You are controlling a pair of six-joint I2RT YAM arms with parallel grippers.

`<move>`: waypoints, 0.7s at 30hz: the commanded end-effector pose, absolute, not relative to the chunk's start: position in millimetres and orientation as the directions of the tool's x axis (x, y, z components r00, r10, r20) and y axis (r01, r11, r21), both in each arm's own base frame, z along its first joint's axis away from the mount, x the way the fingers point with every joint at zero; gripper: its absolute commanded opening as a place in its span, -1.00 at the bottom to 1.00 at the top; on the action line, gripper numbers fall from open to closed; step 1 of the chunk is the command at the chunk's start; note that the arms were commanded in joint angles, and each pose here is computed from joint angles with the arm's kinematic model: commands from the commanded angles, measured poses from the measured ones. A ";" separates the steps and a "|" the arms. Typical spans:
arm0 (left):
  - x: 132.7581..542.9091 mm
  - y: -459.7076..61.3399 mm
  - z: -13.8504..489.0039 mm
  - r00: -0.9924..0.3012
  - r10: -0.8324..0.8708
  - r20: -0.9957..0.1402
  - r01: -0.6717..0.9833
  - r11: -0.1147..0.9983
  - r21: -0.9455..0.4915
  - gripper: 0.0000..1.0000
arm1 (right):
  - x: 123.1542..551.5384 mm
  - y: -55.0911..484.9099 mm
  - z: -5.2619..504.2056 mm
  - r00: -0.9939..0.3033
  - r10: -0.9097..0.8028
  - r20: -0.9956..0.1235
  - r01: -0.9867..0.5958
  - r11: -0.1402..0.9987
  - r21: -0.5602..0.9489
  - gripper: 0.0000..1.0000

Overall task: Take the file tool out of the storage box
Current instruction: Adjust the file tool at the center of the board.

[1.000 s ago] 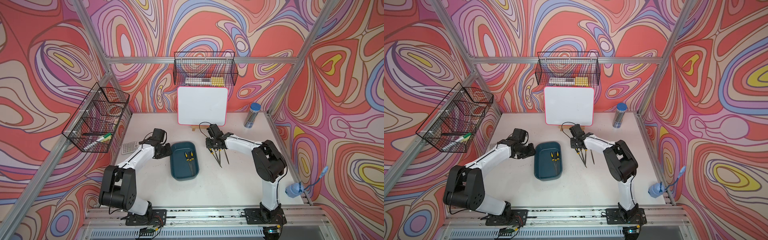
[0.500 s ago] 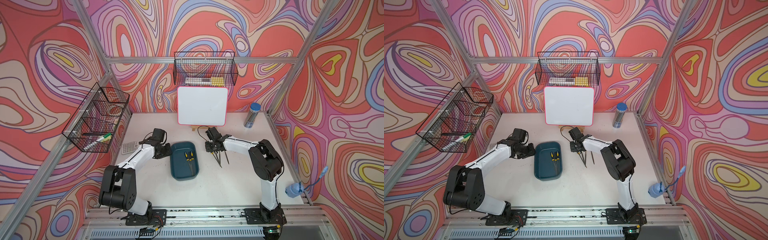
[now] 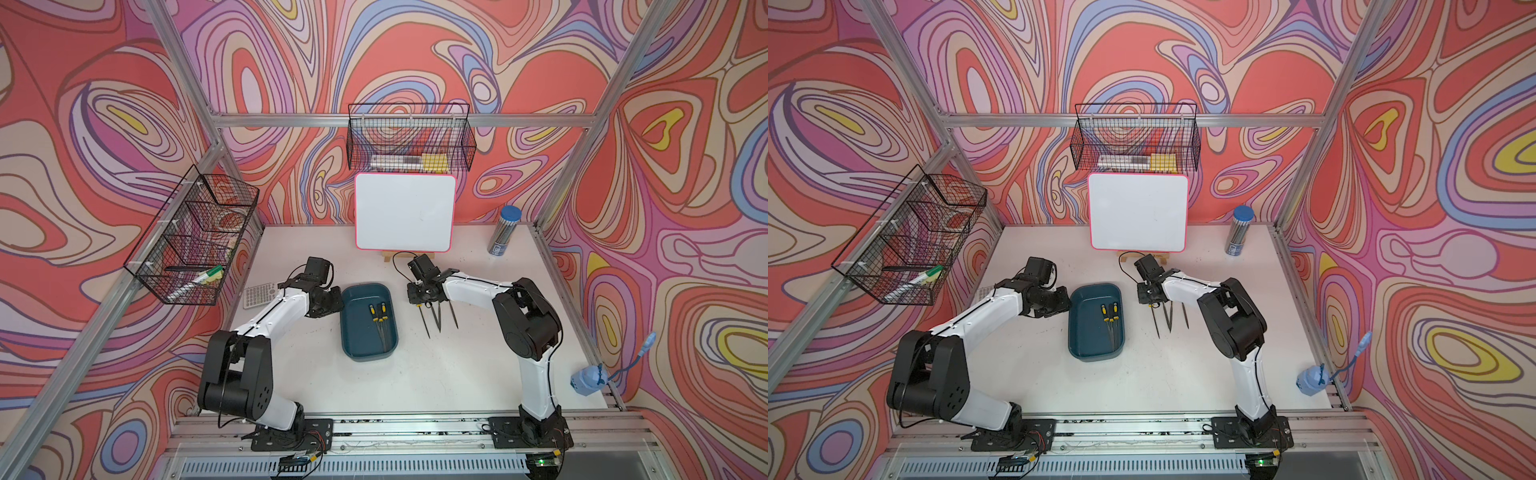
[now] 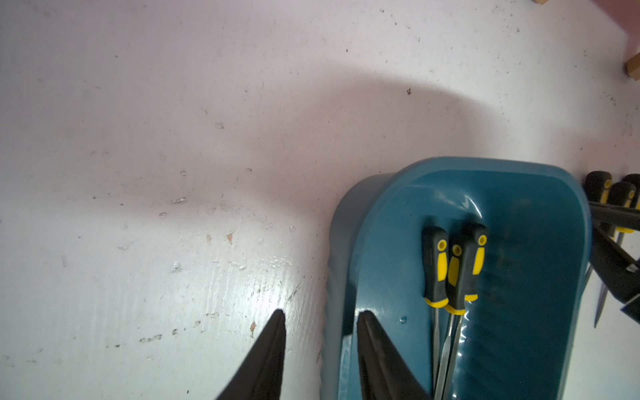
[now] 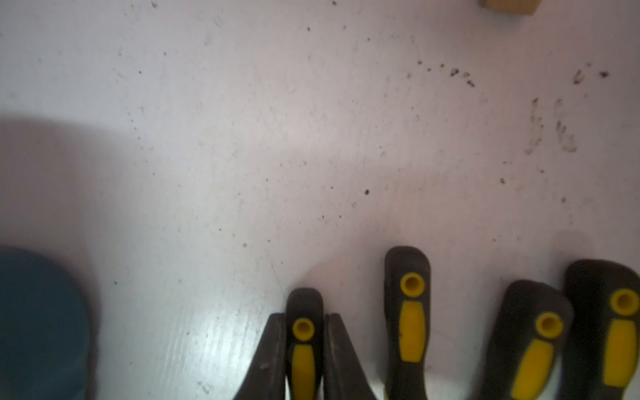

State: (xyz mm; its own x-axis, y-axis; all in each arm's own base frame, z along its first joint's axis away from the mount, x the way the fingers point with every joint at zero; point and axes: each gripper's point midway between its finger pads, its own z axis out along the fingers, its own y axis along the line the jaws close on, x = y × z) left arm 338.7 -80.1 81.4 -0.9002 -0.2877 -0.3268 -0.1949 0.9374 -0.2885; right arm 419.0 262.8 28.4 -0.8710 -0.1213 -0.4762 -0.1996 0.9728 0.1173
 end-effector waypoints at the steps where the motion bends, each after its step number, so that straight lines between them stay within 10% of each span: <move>1: 338.2 -77.1 80.9 -0.907 -0.285 -0.310 -0.202 0.940 -0.275 -0.22 | 429.9 273.5 37.2 -0.870 -0.054 -0.490 -0.152 0.975 0.161 -0.77; 21: 332.7 -75.4 75.7 -0.911 -0.280 -0.304 -0.201 0.943 -0.265 -0.21 | 433.3 245.6 23.6 -0.881 -0.059 -0.470 -0.088 0.995 0.040 -0.73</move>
State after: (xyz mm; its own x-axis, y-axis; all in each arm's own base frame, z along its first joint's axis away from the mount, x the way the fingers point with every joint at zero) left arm 338.5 -80.1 81.3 -0.9005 -0.2873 -0.3263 -0.1948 0.9376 -0.2881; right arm 434.2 256.0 32.2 -0.8734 -0.0527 -0.4841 -0.1047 0.9912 0.0808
